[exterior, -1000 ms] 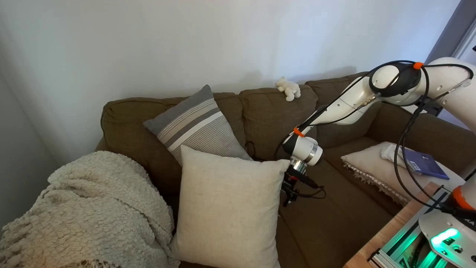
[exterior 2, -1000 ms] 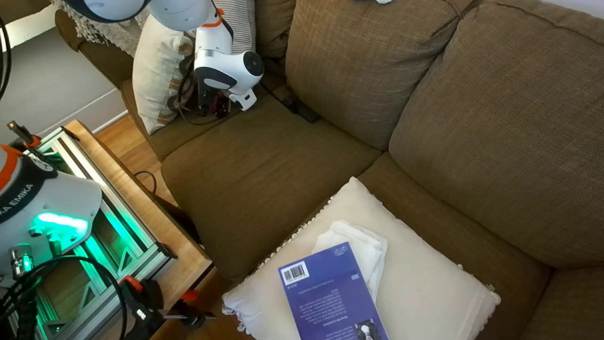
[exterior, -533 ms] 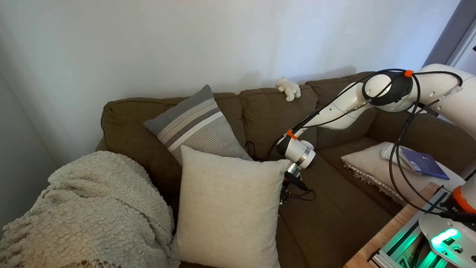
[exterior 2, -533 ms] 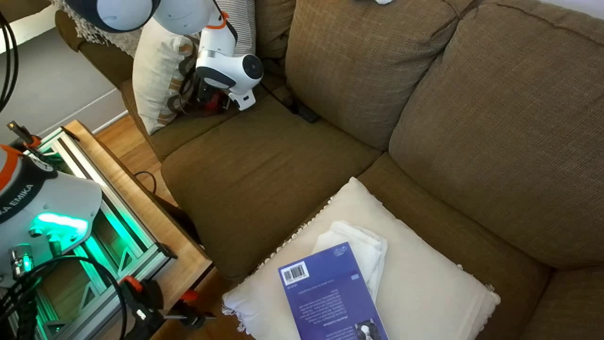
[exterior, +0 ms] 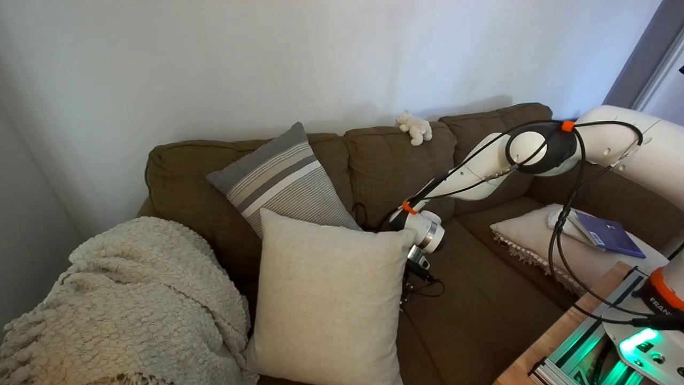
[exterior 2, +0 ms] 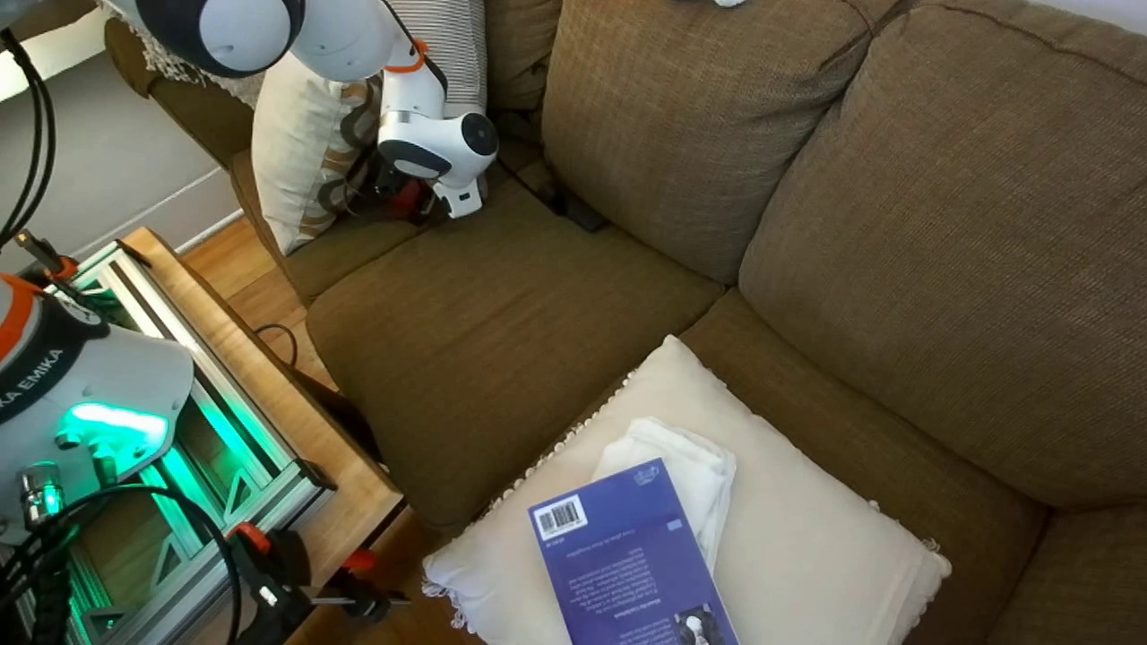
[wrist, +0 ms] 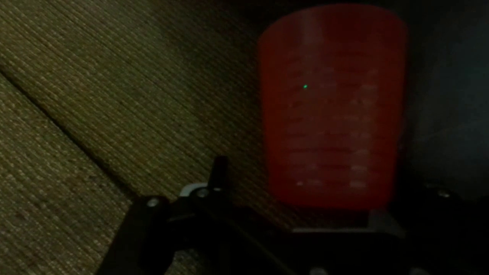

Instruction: Pick up the laying orange cup on the sofa seat and position it upside down on the middle sofa seat

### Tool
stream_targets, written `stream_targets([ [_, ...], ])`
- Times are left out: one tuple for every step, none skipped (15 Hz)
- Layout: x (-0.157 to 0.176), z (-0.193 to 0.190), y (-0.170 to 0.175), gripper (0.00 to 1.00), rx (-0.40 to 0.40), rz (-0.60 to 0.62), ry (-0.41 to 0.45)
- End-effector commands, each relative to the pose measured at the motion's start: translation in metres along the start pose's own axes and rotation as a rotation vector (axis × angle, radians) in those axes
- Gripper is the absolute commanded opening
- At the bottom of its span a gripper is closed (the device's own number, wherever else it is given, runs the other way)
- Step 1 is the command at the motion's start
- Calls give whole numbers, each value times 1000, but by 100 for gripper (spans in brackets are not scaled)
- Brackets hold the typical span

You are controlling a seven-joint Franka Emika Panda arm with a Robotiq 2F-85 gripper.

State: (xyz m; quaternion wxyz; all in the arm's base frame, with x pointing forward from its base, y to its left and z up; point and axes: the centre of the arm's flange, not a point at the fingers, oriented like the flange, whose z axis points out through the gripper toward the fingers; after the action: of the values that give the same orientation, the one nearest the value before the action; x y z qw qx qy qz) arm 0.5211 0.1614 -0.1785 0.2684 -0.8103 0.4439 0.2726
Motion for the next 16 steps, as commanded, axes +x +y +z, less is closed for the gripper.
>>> stream_targets([
  [23,20,-9,70,-6,43,-18],
  [22,19,-9,62,-9,44,-22],
  [23,17,-10,53,-6,38,-22],
  [22,15,-10,45,-9,34,-18],
  [22,12,-12,39,-1,23,-12],
  [21,11,-12,38,-2,23,-11],
  [20,12,-14,37,-4,15,-11],
  [20,13,-14,36,-8,13,-12],
  [17,12,-14,35,-18,6,-26],
  [12,8,-14,35,-45,-9,-44],
  [2,-9,-8,35,-74,-29,-46],
  [-5,-23,-1,35,-95,-32,-36],
  [-14,-48,13,35,-120,-21,10],
  [-19,-63,21,35,-133,-11,42],
  [-22,-82,31,35,-150,24,102],
  [-22,-99,36,35,-148,56,153],
])
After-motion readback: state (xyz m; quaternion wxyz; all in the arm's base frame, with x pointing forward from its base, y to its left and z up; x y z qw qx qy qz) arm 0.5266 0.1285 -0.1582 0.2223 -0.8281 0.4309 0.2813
